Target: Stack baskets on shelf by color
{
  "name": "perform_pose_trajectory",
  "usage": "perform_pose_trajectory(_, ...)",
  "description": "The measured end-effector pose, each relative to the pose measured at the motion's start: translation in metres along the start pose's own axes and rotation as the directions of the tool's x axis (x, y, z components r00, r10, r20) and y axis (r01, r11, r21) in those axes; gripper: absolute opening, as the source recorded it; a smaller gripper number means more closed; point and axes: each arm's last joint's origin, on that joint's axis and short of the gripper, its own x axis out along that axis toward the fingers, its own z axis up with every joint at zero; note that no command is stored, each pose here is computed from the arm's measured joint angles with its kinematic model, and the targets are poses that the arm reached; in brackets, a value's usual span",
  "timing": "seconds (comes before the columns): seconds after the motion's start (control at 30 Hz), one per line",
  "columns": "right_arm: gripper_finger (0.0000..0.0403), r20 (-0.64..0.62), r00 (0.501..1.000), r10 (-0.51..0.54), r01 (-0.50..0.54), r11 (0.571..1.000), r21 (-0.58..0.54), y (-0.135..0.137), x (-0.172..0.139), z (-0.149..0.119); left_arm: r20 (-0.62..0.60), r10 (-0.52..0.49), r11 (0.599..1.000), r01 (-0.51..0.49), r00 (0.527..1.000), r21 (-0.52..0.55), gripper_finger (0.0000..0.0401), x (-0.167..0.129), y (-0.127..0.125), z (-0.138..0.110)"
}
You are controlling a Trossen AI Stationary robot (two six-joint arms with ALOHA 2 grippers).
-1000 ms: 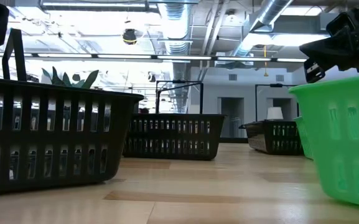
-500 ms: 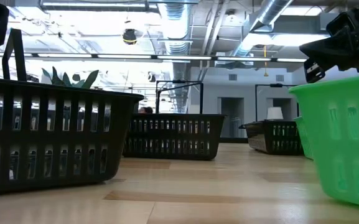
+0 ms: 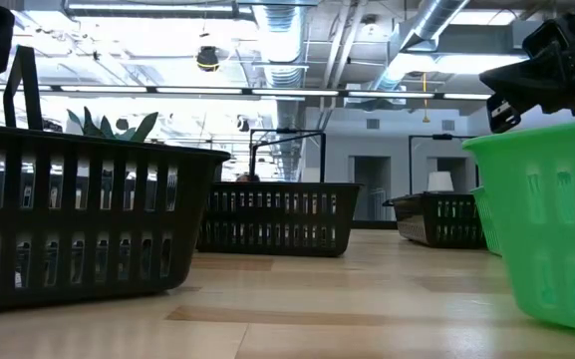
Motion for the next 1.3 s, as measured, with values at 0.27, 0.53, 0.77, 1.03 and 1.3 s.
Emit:
perform_pose_trajectory(0.27,0.0033,0.000,1.000,0.000,0.000,1.000,0.000,0.0000,0.0000,0.0000,0.000,0.000,1.000,0.000,1.000,0.000,0.0086,0.0000,0.0000,0.0000)
perform_pose_trajectory(0.53,0.0033,0.000,1.000,0.000,0.000,1.000,0.000,0.0000,0.0000,0.0000,0.000,0.000,1.000,0.000,1.000,0.000,0.0086,0.0000,0.0000,0.0000)
perform_pose_trajectory(0.77,0.0033,0.000,1.000,0.000,0.000,1.000,0.000,0.0000,0.0000,0.0000,0.000,0.000,1.000,0.000,1.000,0.000,0.0086,0.0000,0.0000,0.0000)
perform_pose_trajectory(1.03,0.0033,0.000,1.000,0.000,0.000,1.000,0.000,0.0000,0.0000,-0.0001,0.003,0.015,0.998,-0.015,1.000,0.067,0.0086,0.0000,0.0004,0.0003)
perform_pose_trajectory(1.3,0.0033,0.000,1.000,0.000,0.000,1.000,0.000,0.0000,0.0000,-0.0001,0.008,0.031,0.990,-0.032,0.999,0.140,0.0086,0.0000,0.0009,0.0007)
